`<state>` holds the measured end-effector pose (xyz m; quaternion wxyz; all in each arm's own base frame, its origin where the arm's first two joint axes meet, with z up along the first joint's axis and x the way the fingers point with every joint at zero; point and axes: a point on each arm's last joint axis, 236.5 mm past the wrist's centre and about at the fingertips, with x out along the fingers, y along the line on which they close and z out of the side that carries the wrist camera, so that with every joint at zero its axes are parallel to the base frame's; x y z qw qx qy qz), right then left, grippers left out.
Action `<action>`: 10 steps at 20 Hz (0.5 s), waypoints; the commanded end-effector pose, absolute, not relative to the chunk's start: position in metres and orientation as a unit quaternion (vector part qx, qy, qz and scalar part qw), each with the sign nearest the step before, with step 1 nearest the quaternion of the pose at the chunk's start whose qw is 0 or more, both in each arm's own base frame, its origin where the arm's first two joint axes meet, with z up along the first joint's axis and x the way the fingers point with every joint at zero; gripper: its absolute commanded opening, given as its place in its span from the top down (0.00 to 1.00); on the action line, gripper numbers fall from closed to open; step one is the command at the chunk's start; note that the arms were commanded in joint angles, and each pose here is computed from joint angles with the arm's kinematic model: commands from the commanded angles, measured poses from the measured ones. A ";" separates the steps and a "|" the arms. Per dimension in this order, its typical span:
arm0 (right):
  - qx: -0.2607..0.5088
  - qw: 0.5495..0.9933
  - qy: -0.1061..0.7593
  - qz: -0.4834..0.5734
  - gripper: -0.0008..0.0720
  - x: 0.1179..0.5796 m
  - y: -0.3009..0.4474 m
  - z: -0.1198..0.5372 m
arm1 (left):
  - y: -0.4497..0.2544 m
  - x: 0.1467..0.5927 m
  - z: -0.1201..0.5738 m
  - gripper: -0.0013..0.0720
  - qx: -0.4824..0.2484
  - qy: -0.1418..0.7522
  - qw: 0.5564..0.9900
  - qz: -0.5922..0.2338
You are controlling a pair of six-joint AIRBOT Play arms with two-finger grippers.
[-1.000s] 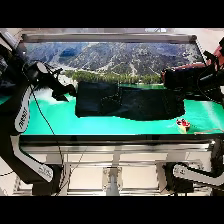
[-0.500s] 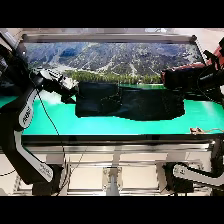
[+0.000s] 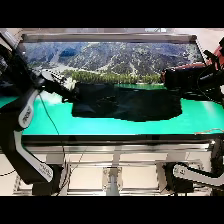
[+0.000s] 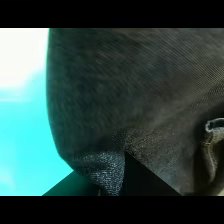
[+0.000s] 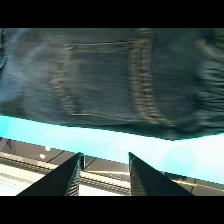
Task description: Fold the clothes and pants, and hang the long-sleeved shirts on hangers.
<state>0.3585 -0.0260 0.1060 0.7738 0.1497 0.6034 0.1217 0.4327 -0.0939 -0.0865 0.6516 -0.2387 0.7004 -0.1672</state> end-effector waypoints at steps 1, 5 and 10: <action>0.156 0.774 0.599 0.130 0.56 0.360 -0.021 0.109 | -0.031 0.415 -0.037 0.95 -0.186 0.698 0.682 -0.118; 0.157 0.773 0.596 0.148 0.56 0.362 -0.008 0.111 | 0.092 0.369 0.059 0.95 -0.069 0.689 0.720 0.042; 0.126 0.778 0.588 0.180 0.56 0.371 0.027 0.113 | 0.085 0.387 0.194 0.95 -0.020 0.537 0.841 0.057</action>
